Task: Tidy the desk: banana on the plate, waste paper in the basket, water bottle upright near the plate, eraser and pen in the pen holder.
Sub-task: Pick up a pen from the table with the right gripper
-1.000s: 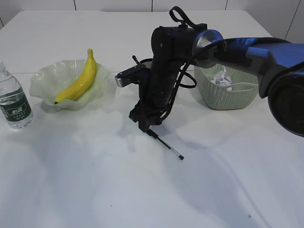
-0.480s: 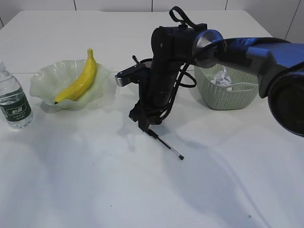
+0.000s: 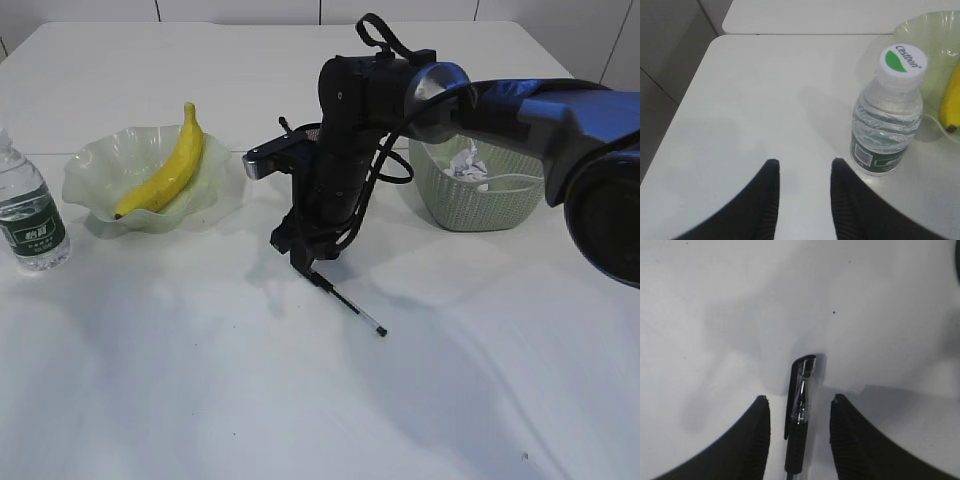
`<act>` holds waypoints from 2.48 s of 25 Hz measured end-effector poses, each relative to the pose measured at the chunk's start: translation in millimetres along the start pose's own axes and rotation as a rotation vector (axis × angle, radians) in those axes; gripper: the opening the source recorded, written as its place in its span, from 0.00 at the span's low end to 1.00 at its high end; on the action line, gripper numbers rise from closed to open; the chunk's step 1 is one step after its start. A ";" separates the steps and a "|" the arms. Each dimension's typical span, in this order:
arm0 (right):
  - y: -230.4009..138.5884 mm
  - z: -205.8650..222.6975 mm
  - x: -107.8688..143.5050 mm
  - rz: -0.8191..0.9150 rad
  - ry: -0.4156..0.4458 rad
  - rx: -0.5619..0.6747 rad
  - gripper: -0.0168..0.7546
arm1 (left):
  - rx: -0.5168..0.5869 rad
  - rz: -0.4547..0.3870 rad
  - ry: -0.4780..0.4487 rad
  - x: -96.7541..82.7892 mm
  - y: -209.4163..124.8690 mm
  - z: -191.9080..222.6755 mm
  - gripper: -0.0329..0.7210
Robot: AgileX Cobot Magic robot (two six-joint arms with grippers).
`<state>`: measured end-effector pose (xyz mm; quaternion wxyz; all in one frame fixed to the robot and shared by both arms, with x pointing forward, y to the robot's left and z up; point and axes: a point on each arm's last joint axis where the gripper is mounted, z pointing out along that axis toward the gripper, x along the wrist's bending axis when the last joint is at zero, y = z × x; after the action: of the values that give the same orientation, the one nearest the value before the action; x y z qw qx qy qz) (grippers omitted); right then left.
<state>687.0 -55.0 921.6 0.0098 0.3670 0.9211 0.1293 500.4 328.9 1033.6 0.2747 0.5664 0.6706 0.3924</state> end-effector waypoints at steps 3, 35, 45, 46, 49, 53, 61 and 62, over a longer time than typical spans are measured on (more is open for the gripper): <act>0.5 0.0 -0.2 0.002 -0.003 -0.006 0.42 | 0.000 0.000 0.000 0.0 0.0 0.0 0.36; 1.3 -0.4 -3.4 0.066 -0.012 -0.023 0.42 | 0.003 -0.017 -0.002 -0.1 -0.3 0.0 0.36; 7.8 -1.0 -7.5 0.077 -0.050 -0.097 0.42 | 0.003 -0.019 -0.002 -0.1 -0.3 0.0 0.36; 9.2 -1.2 -8.0 0.077 -0.054 -0.114 0.42 | 0.003 -0.019 -0.002 -0.1 -0.3 0.0 0.36; 11.8 -1.5 -6.8 0.091 -0.039 -0.142 0.42 | 0.004 -0.021 -0.002 -0.2 -0.4 0.0 0.36; 12.7 -1.6 -5.2 0.107 -0.019 -0.151 0.42 | 0.004 -0.021 -0.002 -0.2 -0.4 0.0 0.36; 10.7 2.5 -5.6 0.136 -0.017 -0.131 0.42 | 0.004 -0.023 -0.002 -0.2 -0.4 0.0 0.36; 8.9 5.9 -5.7 0.143 -0.013 -0.113 0.42 | 0.004 -0.024 -0.002 -0.2 -0.4 0.0 0.36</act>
<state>697.8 -51.2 917.7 0.0271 0.4316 0.8837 0.1789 500.2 328.7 1033.3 0.2790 0.5592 0.6781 0.3869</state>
